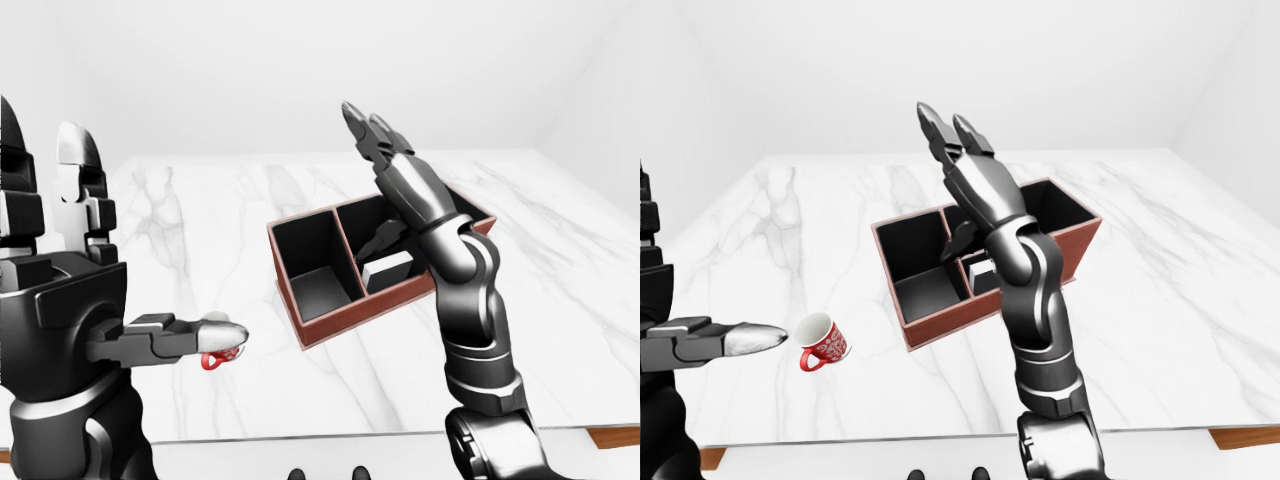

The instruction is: Pick up the book and place it in the back compartment of the caddy.

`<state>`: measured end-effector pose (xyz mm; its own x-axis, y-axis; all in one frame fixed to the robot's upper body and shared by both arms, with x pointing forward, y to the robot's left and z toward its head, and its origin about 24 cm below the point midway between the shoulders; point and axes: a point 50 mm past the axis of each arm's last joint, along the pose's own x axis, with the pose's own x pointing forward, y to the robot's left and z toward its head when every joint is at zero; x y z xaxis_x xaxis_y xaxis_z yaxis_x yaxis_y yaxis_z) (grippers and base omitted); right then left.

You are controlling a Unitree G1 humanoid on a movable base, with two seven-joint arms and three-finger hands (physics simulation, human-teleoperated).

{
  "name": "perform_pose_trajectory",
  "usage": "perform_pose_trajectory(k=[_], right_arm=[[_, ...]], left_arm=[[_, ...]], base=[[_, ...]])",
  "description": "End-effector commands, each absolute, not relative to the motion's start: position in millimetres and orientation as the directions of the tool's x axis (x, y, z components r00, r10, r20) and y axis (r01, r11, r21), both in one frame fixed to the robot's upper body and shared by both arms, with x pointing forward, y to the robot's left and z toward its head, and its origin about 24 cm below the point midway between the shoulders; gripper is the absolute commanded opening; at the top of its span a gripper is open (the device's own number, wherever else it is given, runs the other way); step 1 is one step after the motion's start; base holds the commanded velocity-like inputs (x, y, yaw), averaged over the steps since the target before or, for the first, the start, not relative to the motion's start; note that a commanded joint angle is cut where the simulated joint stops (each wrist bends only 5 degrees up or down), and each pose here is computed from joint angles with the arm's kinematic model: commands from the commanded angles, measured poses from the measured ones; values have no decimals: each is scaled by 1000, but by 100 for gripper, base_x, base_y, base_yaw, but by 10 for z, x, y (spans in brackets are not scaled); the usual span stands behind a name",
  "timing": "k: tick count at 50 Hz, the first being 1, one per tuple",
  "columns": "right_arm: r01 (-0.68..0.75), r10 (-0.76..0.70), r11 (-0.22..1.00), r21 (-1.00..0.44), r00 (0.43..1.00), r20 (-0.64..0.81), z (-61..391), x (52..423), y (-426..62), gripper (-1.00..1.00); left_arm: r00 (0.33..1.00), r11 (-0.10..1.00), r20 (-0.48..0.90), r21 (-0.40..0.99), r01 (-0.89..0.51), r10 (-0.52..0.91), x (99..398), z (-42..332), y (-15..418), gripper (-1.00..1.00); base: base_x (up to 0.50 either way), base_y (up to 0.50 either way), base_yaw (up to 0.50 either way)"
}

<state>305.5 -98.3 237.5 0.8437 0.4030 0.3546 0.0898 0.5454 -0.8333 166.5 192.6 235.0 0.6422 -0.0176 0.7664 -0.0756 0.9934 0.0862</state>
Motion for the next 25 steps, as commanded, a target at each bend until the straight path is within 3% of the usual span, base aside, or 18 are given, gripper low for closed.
perform_pose_trajectory(k=[1, 10, 17, 25], right_arm=[[161, 531, 600, -784, 653, 540, 2703, 2185, -946, 100], [326, 536, 610, -722, 501, 679, 2896, 1560, -977, 100], [435, 206, 759, -485, 546, 812, 3043, 1585, -1230, 100], [528, 93, 739, -418, 535, 839, 3128, 1582, -1364, 100]], left_arm=[[581, 994, 814, 80, -79, -19, 1524, 2459, 1929, 100], [531, 992, 848, 67, -104, -2, 1424, 2544, 1951, 100], [518, 998, 855, -17, -54, 43, 1398, 2586, 2021, 100], [538, 996, 839, -91, -1, 78, 1387, 2607, 2075, 100]], base=[[0, 0, 0], [0, 0, 0], [0, 0, 0], [0, 0, 0]])
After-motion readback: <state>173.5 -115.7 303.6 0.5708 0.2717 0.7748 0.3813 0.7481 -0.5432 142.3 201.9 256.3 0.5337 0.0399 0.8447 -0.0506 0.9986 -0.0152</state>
